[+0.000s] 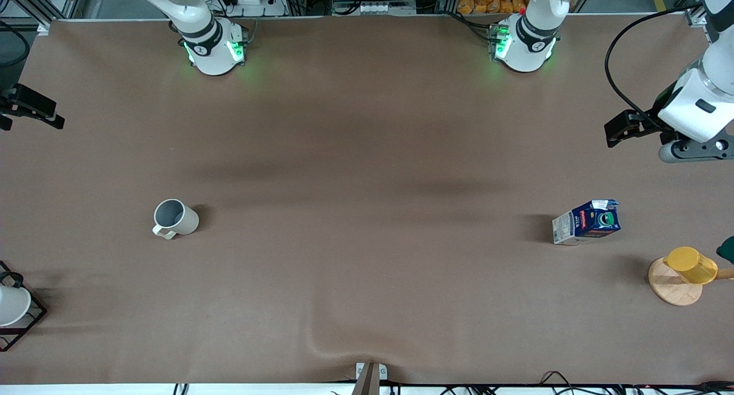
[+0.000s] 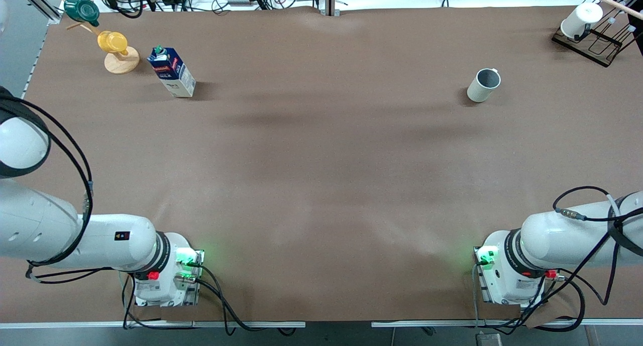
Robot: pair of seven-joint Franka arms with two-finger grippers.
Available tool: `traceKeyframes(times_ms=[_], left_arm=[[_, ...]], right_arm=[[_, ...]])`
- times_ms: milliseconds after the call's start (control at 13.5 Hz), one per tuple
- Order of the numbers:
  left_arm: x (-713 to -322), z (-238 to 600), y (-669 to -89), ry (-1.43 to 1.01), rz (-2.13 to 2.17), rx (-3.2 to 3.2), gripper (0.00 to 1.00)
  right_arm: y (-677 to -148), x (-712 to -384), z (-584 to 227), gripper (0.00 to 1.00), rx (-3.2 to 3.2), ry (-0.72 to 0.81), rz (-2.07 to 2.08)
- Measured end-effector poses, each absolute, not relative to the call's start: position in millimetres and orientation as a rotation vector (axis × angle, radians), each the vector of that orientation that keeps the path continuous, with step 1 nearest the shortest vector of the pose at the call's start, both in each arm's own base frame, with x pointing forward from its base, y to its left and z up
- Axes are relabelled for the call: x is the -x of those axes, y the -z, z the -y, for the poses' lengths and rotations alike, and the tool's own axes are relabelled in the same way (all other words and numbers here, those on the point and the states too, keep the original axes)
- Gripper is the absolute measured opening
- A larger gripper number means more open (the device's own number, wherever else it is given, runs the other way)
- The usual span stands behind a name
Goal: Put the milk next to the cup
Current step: 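Reach the left gripper to the blue milk carton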
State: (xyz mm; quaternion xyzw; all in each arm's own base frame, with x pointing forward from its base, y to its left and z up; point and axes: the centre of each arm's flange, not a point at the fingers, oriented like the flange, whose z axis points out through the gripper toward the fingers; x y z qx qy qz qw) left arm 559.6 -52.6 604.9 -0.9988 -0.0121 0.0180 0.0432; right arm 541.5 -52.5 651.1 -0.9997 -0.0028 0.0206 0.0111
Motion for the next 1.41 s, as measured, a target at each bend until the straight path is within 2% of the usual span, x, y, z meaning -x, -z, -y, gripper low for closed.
traceKeyframes(times_ms=[446,1040,1189,1411], left_arm=[[-570.4,37.7,-587.9,-0.098,0.058,3.086,1.0],[-639.8,5.9,-465.8,-0.134,0.106,3.098,1.0],[-647.2,-4.4,-436.8,-0.182,0.125,3.096,1.0],[-655.6,-30.9,-407.4,-0.195,0.143,3.058,1.0]], right_arm=[[-651.1,-541.4,52.7,1.0,3.119,-0.064,0.008],[-635.0,-549.6,53.6,1.0,3.11,-0.11,0.005],[-626.5,-551.5,54.7,1.0,3.103,-0.151,0.001],[-603.7,-548.6,51.2,1.0,3.069,-0.333,0.009]])
